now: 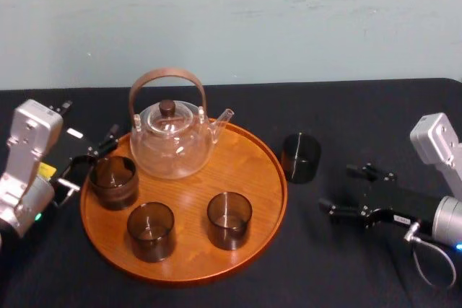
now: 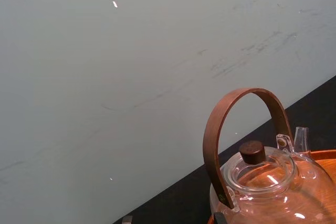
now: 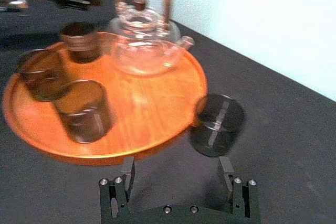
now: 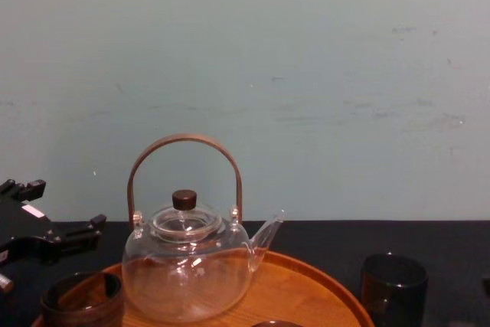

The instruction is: Pick up the glass from the table and place it on the tray.

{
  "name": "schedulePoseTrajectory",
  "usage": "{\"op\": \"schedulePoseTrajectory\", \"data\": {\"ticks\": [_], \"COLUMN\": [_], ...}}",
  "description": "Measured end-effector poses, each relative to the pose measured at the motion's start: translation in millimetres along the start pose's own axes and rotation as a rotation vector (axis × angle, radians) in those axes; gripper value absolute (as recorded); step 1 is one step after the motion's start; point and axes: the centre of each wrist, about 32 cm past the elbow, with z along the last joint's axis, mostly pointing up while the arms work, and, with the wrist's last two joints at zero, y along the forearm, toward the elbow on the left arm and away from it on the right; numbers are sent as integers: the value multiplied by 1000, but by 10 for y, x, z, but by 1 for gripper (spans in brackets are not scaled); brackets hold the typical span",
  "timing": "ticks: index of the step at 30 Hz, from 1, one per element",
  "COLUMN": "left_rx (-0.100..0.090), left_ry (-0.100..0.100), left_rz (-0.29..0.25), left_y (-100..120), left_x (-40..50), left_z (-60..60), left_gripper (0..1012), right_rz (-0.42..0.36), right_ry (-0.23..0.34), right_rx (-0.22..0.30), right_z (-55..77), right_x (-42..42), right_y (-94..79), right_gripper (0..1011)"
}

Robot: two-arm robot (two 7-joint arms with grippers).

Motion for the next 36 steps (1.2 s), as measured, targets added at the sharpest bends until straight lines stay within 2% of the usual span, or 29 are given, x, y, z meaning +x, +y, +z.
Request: {"op": "schedulePoseTrajectory", "data": {"ticks": [6, 17, 36], "left_rx": [0, 0, 0], "left_ry": [0, 0, 0], "left_rz": [0, 0, 0], "left_y": [0, 0, 0], "left_x": [0, 0, 0], "left_z": [0, 0, 0], "left_gripper": [1001, 1001, 1001], "right_rz": [-69, -116, -75], "right_ry": [37, 74, 93], "right_rx": [-28, -59, -66], "right_z": [6, 66, 149], "right_x": [50, 119, 233], "right_y": [52, 215, 497], "right_gripper": [1002, 1002, 1002]}}
